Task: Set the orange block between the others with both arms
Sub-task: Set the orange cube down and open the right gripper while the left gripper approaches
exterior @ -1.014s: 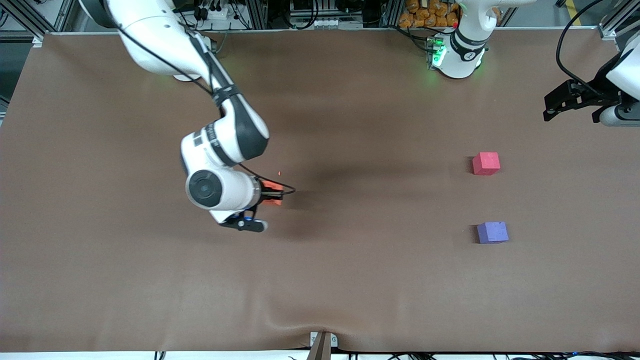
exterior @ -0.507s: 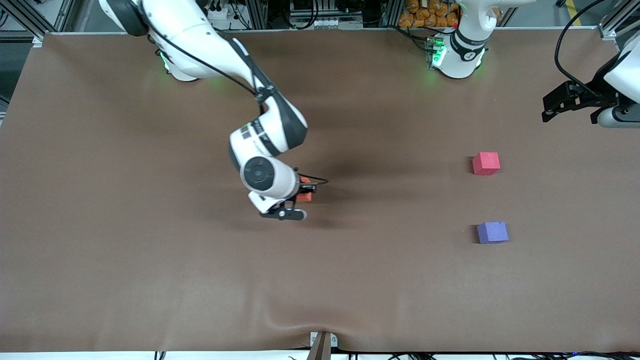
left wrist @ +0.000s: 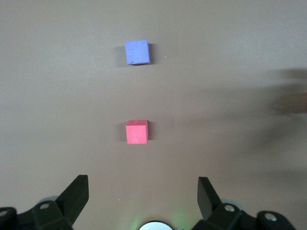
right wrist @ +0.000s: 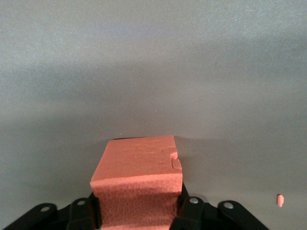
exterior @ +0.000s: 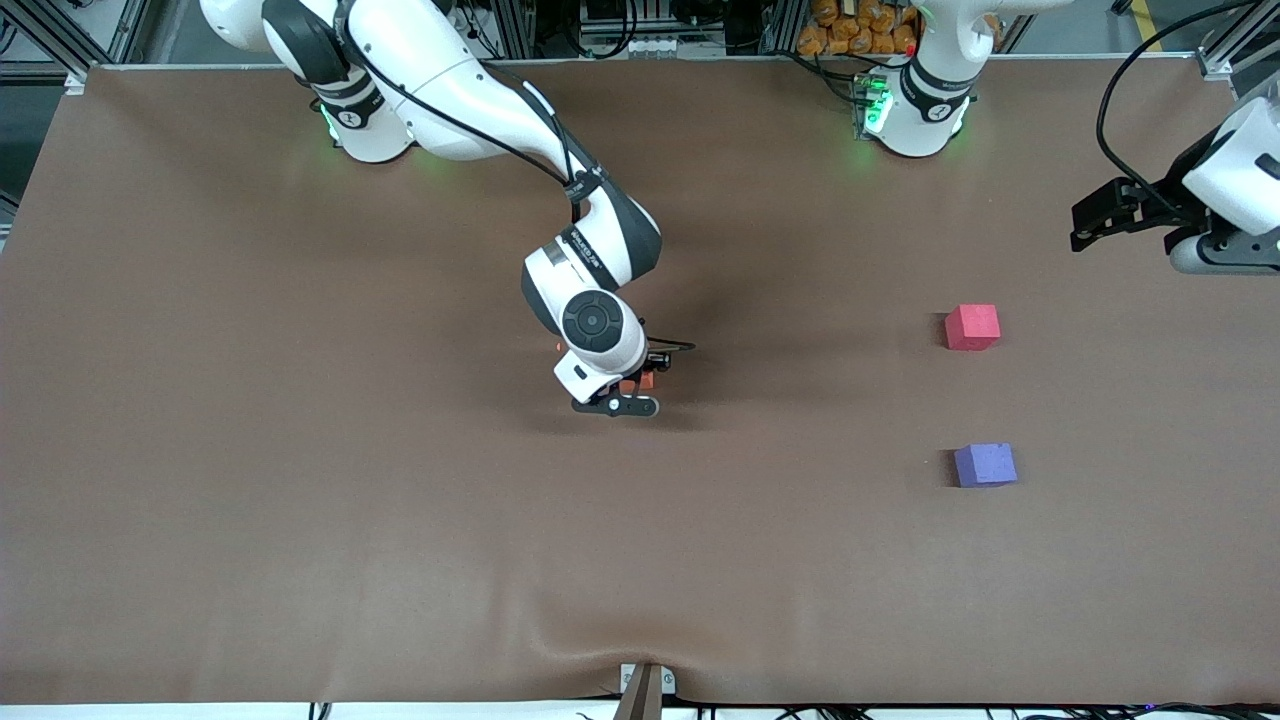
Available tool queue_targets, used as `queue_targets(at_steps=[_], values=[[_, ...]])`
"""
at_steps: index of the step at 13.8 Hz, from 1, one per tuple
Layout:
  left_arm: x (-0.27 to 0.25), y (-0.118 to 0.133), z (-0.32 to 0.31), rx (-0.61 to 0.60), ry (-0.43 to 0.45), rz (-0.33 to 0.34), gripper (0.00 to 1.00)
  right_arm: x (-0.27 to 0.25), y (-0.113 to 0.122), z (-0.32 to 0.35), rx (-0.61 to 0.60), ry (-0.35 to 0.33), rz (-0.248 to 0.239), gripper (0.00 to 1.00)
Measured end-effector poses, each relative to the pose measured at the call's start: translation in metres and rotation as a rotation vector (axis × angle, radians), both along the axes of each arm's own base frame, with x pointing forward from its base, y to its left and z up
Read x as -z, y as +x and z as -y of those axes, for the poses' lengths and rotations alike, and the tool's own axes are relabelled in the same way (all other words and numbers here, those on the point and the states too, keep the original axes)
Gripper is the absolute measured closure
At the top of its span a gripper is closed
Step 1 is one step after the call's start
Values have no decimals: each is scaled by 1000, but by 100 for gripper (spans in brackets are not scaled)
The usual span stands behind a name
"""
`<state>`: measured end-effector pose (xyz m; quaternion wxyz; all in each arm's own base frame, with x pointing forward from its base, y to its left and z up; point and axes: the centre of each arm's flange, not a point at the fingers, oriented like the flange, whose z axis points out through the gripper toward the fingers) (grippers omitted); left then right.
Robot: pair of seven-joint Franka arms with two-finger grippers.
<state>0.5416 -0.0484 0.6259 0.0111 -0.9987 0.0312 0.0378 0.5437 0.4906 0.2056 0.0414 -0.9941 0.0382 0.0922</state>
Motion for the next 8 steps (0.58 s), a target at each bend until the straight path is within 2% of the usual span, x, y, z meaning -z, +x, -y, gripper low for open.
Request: queue_targets(at_steps=[4,6,8], values=[[9,4,6,10,0,-15,0,-5,2,0,-16,-18,8,0],[8,4,12,22,0,-12,0,-25,7,5,-24,-49,-40,0],[7,2,31,57,0,-9,0,-71,25,26,-14,-79,-101,0]])
